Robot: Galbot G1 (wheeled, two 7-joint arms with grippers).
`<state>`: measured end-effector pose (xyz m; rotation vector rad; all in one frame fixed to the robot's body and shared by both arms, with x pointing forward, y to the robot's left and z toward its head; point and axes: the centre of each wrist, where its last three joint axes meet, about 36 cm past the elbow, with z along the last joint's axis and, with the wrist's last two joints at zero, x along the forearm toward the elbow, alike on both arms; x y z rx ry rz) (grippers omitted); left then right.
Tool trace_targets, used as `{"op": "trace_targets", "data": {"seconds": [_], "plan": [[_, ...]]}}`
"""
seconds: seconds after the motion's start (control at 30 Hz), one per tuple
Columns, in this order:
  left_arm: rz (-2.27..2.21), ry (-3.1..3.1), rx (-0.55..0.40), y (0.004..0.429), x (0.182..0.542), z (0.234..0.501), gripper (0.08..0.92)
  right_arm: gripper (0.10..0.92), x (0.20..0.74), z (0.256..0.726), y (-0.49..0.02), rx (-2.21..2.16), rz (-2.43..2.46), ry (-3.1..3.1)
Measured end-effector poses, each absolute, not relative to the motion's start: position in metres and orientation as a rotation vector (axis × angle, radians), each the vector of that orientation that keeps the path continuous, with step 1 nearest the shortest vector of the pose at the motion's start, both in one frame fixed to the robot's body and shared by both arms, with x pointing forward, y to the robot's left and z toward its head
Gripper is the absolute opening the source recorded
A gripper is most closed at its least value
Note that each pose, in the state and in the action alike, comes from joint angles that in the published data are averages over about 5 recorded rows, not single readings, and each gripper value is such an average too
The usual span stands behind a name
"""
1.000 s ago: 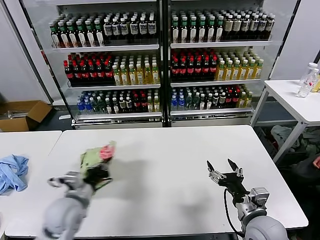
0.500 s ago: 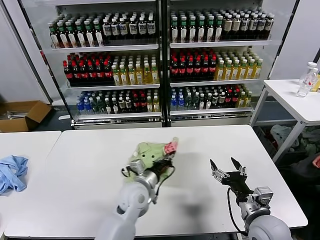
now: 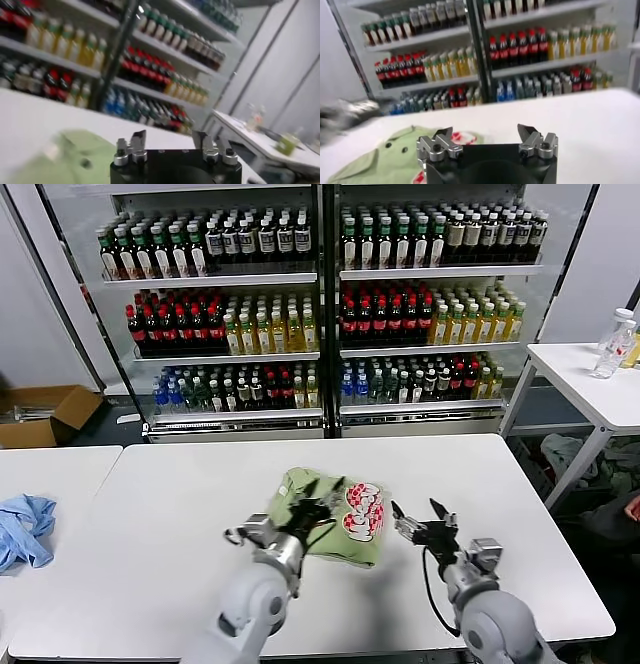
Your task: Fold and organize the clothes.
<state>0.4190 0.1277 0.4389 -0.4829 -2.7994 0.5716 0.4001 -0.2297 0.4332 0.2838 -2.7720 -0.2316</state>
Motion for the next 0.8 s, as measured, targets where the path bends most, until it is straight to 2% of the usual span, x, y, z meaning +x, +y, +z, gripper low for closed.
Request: {"op": "trace_targets", "data": {"seconds": [0.13, 0.27, 0.5, 0.8], "plan": [[0.555, -2.853, -0.389, 0.159, 0.404, 0.442, 0.778, 0.823, 0.428, 0.419, -0.213, 0.266, -0.252, -2.712], [0.541, -2.888, -0.301, 0.184, 0.389, 0.444, 0.818, 0.791, 0.454, 0.405, -0.195, 0.249, -0.267, -2.660], [0.521, -2.925, -0.201, 0.212, 0.369, 0.448, 0.823, 0.593, 0.490, 0.388, -0.169, 0.245, -0.263, -2.603], [0.500, -2.938, -0.152, 0.228, 0.356, 0.449, 0.823, 0.351, 0.534, 0.378, -0.162, 0.255, -0.123, -2.626]]}}
